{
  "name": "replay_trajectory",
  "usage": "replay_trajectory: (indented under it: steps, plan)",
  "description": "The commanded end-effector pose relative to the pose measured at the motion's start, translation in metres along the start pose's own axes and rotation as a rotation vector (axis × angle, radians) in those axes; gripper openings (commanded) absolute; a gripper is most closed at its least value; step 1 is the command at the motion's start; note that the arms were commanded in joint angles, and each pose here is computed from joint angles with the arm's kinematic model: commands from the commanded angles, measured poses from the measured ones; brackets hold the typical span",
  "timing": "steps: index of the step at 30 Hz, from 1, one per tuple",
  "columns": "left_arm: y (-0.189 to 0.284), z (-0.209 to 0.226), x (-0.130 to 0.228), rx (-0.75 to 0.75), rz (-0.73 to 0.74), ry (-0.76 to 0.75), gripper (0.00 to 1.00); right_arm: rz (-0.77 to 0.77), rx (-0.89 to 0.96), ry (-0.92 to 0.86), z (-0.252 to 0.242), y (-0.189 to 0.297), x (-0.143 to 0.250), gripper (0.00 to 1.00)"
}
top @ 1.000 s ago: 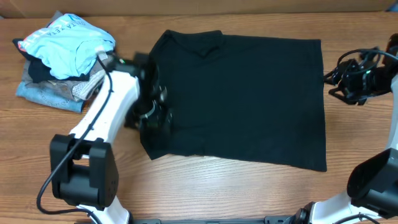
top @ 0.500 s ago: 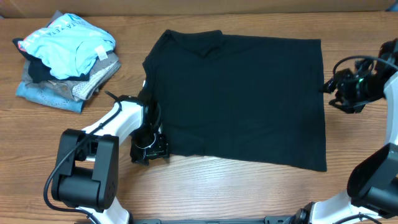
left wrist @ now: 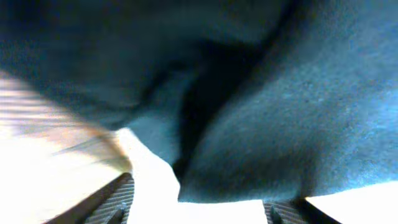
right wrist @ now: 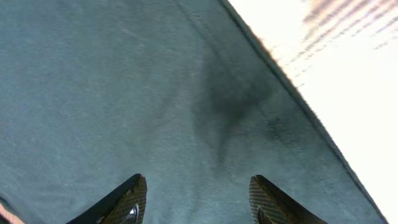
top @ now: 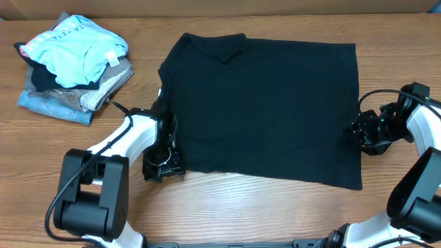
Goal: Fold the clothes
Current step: 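Grasp the bottom hem corners of the shirt with both grippers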
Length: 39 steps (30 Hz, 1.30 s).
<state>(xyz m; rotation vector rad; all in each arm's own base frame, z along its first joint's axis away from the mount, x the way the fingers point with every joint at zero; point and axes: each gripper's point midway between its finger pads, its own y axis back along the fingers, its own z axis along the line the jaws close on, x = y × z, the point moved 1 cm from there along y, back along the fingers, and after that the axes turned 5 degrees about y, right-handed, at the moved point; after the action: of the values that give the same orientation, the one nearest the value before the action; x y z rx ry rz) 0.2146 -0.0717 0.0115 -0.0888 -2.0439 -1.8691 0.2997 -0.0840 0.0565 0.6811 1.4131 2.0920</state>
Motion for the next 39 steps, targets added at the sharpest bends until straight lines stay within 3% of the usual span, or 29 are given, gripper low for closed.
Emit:
replay_trajectory:
  steps: [1, 7, 15, 23, 27, 30, 33, 34, 37, 39]
  plan:
    - [0.020, 0.014, -0.010, -0.051, -0.125, 0.042, 0.72, 0.004, 0.017, -0.038, -0.012, -0.001, 0.002, 0.57]
    - [0.013, 0.018, -0.015, -0.064, -0.149, 0.043, 0.68, 0.038, 0.040, -0.085, -0.028, -0.009, 0.012, 0.57]
    - [-0.004, 0.025, -0.011, -0.074, -0.148, 0.044, 0.38, 0.073, 0.068, -0.126, -0.040, -0.016, 0.024, 0.57]
    - [-0.003, 0.020, -0.024, -0.049, -0.206, 0.064, 0.26, 0.130, 0.106, -0.172, -0.055, -0.031, 0.047, 0.57]
    - [-0.003, 0.020, -0.023, -0.050, -0.202, 0.065, 0.12, 0.135, 0.153, -0.210, -0.067, -0.040, 0.056, 0.56]
    - [-0.003, 0.020, -0.023, -0.049, -0.203, 0.073, 0.04, 0.132, 0.155, -0.221, -0.069, -0.044, 0.058, 0.44]
    - [-0.003, 0.020, -0.023, -0.049, -0.202, 0.079, 0.04, 0.133, 0.151, -0.227, -0.068, -0.044, 0.058, 0.10]
    - [-0.003, 0.020, -0.022, -0.049, -0.200, 0.079, 0.04, 0.136, 0.152, -0.228, -0.068, -0.042, 0.058, 0.07]
    - [-0.003, 0.021, -0.022, -0.050, -0.197, 0.090, 0.04, 0.153, 0.157, -0.229, -0.066, -0.036, 0.059, 0.08]
    - [-0.003, 0.020, -0.022, -0.050, -0.198, 0.090, 0.04, 0.160, 0.165, -0.232, -0.066, -0.035, 0.060, 0.25]
